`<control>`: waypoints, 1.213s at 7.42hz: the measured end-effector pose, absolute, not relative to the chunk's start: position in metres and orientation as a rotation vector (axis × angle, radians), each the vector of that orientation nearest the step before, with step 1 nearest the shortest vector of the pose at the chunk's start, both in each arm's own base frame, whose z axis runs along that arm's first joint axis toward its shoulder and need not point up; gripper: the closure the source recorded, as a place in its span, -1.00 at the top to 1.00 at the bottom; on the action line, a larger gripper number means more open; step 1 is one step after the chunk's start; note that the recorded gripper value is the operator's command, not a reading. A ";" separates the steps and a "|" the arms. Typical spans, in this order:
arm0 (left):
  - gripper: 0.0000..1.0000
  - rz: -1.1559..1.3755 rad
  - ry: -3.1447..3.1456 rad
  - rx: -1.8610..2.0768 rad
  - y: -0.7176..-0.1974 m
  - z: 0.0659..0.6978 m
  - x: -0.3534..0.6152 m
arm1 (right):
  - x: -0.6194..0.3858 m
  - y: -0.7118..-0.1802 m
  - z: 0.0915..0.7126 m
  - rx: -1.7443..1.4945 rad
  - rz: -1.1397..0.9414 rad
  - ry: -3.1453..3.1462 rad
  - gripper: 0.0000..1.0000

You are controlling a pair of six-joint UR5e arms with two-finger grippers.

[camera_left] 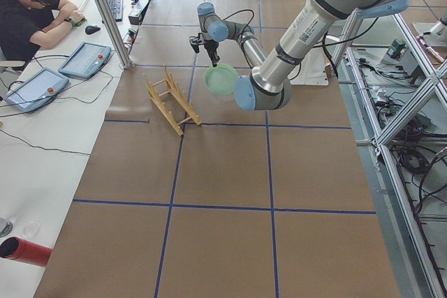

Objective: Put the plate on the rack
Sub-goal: 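Lift the plate with the left gripper and tilt it upright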

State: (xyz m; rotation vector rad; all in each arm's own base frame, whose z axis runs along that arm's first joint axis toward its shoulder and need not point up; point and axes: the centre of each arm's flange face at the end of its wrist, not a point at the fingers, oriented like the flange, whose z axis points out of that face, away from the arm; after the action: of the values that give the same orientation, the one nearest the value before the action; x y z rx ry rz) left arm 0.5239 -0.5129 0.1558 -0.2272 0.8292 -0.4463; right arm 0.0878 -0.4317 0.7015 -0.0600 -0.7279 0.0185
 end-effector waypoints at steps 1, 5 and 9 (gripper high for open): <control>-1.00 -0.467 0.912 -0.184 -0.526 0.129 0.486 | 0.088 -0.432 0.702 -0.060 0.019 -0.728 1.00; -1.00 -0.497 1.402 0.050 -0.581 0.063 0.309 | 0.088 -0.432 0.702 -0.061 0.018 -0.728 1.00; -1.00 -0.515 1.823 0.326 -0.593 0.169 0.213 | 0.088 -0.432 0.702 -0.061 0.018 -0.728 1.00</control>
State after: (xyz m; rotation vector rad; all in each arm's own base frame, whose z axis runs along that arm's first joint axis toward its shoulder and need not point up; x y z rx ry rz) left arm 0.2132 -0.5933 0.1693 0.3258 1.8234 -0.5155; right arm 0.0875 -0.4317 0.7021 -0.0613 -0.7279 0.0183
